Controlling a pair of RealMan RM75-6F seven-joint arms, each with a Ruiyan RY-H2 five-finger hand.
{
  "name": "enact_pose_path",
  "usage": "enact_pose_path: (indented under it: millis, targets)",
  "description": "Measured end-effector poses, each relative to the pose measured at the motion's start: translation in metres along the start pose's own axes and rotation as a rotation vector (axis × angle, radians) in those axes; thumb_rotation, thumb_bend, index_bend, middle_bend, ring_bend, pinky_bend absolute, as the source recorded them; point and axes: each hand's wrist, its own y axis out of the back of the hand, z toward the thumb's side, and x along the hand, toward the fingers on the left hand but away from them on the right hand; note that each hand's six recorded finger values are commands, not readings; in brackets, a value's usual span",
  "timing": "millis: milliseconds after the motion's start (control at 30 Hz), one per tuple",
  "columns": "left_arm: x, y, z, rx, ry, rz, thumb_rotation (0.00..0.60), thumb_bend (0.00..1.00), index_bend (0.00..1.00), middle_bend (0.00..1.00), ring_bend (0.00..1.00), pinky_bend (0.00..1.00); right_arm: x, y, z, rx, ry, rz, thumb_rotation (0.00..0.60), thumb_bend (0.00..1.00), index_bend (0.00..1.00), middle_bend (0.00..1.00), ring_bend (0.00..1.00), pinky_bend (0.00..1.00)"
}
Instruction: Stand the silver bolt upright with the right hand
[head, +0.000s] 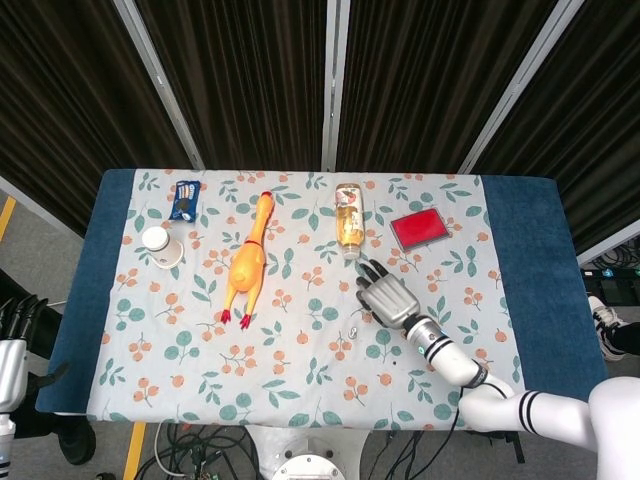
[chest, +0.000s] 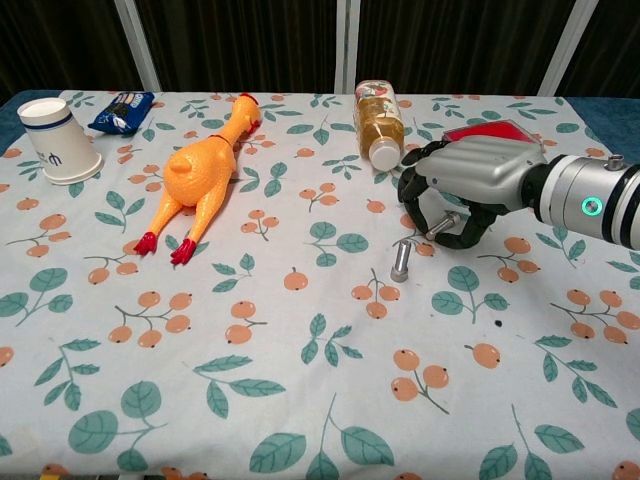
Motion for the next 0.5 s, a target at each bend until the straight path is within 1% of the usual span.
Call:
enact_pose_path:
  millis: [133,267,367,500]
  targets:
    - [0.000,0.001,0.000,0.001,-0.003,0.005,0.600,0.00,0.11,0.09,0.00,0.00,0.003,0.003,0.000,-0.016,0.000,-0.012,0.600,0.37,0.58,0.24,0.00,0.00]
    - [0.000,0.000,0.001,0.001,-0.004,0.001,0.600,0.00,0.11,0.09,0.00,0.00,0.010,0.010,0.000,-0.080,-0.002,-0.038,0.600,0.38,0.58,0.24,0.00,0.00]
    - [0.000,0.000,0.001,0.002,-0.006,0.001,0.600,0.00,0.11,0.09,0.00,0.00,0.018,0.015,-0.004,-0.164,-0.005,-0.051,0.600,0.38,0.58,0.25,0.00,0.00]
    - [0.001,0.000,0.003,0.003,-0.010,0.001,0.600,0.00,0.11,0.09,0.00,0.00,0.028,0.018,-0.011,-0.326,-0.014,-0.056,0.600,0.38,0.58,0.25,0.00,0.00]
